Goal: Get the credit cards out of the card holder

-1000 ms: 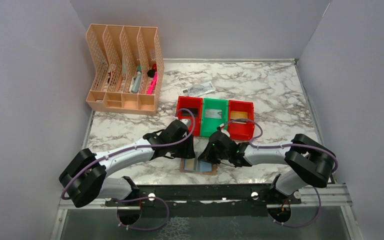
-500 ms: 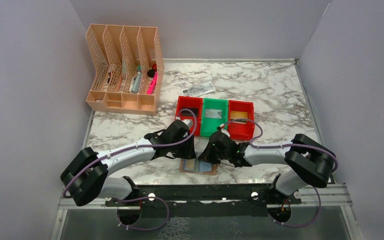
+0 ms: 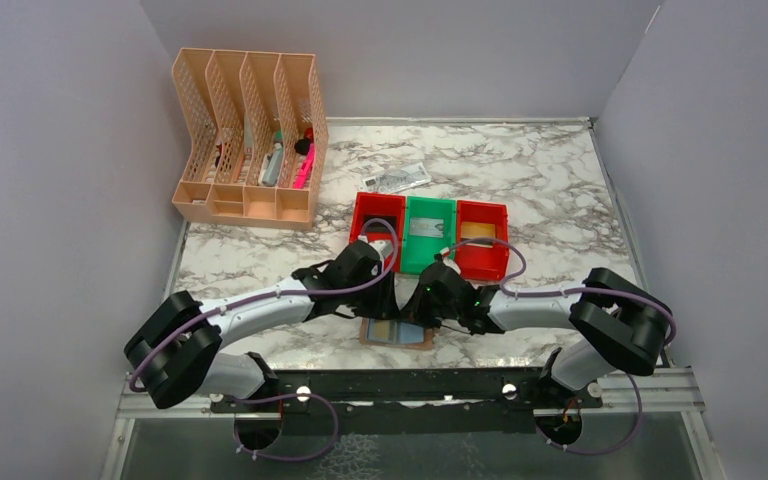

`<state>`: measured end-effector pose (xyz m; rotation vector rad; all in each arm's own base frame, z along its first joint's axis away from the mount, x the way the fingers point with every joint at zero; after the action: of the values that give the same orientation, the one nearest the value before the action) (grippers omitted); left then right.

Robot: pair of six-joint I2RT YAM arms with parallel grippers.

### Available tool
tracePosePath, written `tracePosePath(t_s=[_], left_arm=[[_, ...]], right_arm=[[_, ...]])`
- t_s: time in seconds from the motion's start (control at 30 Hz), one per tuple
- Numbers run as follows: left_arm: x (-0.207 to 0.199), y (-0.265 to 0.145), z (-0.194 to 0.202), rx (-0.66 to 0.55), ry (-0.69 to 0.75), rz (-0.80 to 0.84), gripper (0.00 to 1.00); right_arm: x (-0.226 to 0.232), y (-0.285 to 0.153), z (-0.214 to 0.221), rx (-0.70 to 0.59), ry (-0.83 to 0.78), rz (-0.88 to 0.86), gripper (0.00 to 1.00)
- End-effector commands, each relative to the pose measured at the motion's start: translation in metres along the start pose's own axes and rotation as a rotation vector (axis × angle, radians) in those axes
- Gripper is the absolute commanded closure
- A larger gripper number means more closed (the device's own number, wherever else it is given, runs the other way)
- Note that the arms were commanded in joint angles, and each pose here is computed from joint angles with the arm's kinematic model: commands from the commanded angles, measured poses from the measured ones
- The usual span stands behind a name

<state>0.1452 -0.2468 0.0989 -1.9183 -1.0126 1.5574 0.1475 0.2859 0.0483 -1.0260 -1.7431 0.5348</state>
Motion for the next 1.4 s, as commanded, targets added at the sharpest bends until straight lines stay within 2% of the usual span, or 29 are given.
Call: tracePosePath(t_s=[0.0, 0.4, 0.97, 1.13, 1.37], left_arm=[[-0.004, 0.004, 0.003, 0.009, -0.004, 0.045, 0.55], [0.007, -0.013, -0.012, -0.142, -0.017, -0.063, 0.47], [0.013, 0.001, -0.002, -0.042, -0.01, -0.093, 0.48], [0.013, -0.002, -0.002, -0.053, -0.008, -0.089, 0.48], [0.018, -0.014, -0.009, -0.126, -0.008, -0.135, 0.46]], right_arm=[[-0.068, 0.0, 0.046, 0.152, -0.035, 0.254, 0.83], [-0.068, 0.001, 0.046, 0.158, -0.034, 0.249, 0.83], [-0.068, 0.0, 0.045, 0.153, -0.035, 0.244, 0.83], [-0.067, 0.0, 0.044, 0.15, -0.036, 0.239, 0.83], [-0.069, -0.001, 0.045, 0.151, -0.032, 0.244, 0.83]])
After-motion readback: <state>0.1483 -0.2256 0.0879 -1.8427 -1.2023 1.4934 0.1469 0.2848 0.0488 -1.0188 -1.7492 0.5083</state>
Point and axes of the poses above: each gripper's point midway between its finger pads, its own y axis out along the fingers, its own x axis along the line the jaws close on, z = x × y, the point moved 5 cm from there along -y, back along the fingers, and after that the axes turned 15 degrees about -y, right-handed, at the moved point
